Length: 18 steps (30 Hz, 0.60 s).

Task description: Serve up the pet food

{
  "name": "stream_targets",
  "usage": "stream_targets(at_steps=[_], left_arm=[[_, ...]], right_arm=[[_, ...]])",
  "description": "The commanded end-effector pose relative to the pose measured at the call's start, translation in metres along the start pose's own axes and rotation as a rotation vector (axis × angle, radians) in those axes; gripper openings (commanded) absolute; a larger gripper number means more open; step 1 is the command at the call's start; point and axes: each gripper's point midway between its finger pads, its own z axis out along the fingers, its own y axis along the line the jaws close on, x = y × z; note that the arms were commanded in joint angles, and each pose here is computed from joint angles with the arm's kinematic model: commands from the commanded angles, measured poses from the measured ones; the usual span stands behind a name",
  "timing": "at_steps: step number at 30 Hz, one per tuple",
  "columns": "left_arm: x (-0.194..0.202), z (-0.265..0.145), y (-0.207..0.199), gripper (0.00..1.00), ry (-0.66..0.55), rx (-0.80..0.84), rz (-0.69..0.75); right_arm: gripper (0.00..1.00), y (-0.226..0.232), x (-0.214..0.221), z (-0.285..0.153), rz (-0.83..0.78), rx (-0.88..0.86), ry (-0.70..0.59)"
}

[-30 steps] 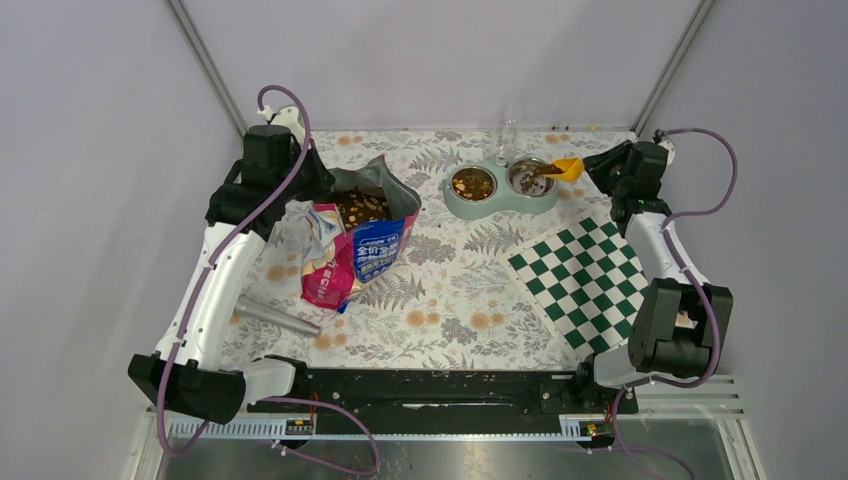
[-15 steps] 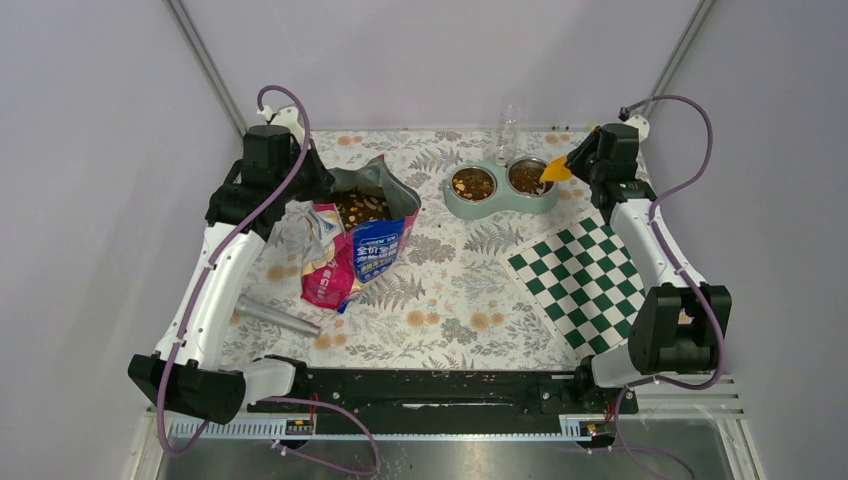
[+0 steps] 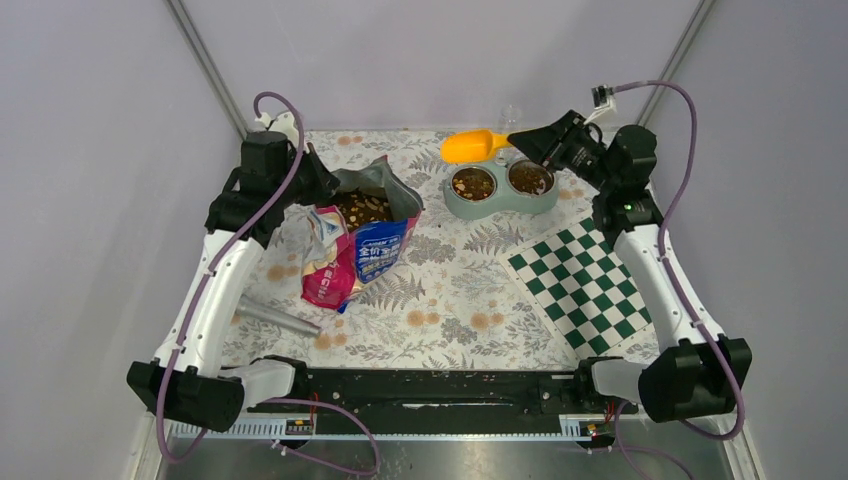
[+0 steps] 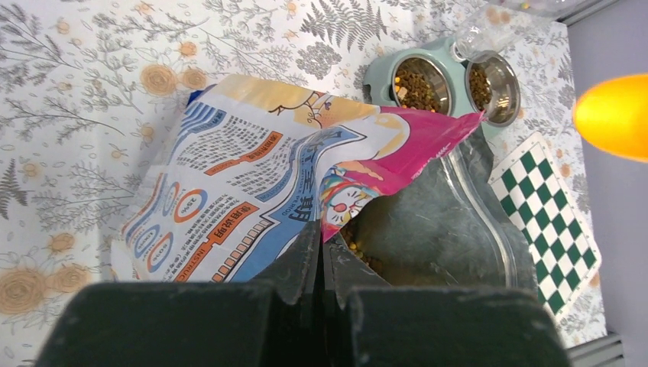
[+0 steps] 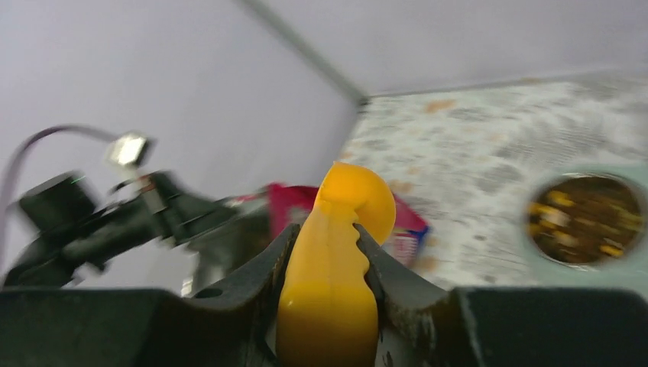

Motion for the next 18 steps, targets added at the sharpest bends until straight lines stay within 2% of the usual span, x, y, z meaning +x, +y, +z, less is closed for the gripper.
stream_targets(at_steps=[1, 5, 8, 12, 18], left_arm=[[-0.013, -0.008, -0.027, 0.0, -0.052, 0.13, -0.044], [-0.011, -0.006, -0.034, 0.0, -0.037, 0.157, -0.05], [-0.009, -0.005, -0.04, 0.0, -0.031, 0.179, -0.049], [-0.003, -0.003, -0.054, 0.0, -0.003, 0.246, -0.03], [0.009, 0.002, -0.071, 0.0, 0.044, 0.303, 0.015]], right_arm=[[0.0, 0.111, 0.016, -0.02, -0.043, -0.418, 0.074], [0.0, 0.139, 0.041, -0.018, -0.054, -0.47, 0.126], [0.0, 0.131, 0.063, -0.008, -0.108, -0.348, 0.161], [0.0, 0.113, 0.102, 0.0, -0.209, -0.182, 0.271], [0.0, 0.103, 0.144, 0.014, -0.352, -0.048, 0.378]])
